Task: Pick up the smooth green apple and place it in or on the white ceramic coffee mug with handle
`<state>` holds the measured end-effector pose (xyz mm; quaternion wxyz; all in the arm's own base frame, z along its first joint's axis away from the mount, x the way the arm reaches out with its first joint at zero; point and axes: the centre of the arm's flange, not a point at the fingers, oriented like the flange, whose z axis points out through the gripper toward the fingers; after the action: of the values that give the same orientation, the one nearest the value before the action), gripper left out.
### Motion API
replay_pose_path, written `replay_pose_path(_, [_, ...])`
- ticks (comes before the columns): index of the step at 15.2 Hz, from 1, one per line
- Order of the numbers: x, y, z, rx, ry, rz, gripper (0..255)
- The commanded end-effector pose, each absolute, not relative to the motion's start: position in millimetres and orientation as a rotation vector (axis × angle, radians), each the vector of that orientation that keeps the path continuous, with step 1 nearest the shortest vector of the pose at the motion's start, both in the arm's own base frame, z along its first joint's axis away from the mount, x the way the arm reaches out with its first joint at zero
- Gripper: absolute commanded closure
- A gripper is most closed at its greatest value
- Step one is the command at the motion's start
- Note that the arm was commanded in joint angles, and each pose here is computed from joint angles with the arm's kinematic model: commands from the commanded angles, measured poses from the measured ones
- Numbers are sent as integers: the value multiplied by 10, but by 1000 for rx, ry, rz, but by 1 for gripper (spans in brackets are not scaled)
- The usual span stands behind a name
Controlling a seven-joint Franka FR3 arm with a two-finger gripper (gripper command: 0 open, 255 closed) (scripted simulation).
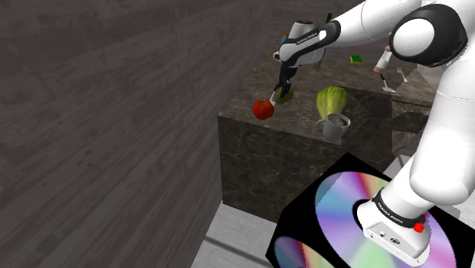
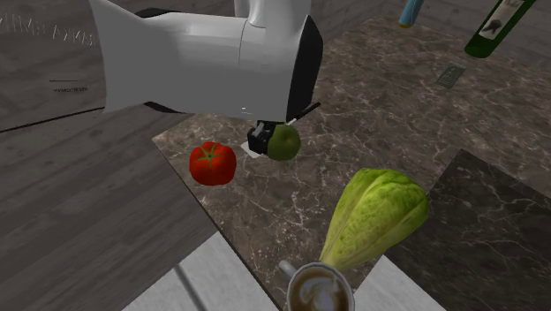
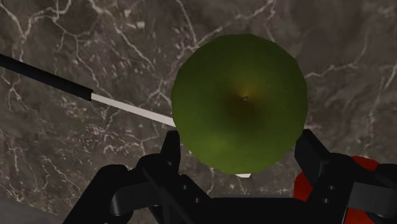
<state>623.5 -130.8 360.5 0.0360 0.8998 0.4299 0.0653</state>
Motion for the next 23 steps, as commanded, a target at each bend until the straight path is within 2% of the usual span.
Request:
replay_pose_path(1, [6235, -1312, 3703, 2764, 1320, 200, 255])
replay_pose_path(23, [6235, -1312, 4865, 2764, 1320, 200, 255])
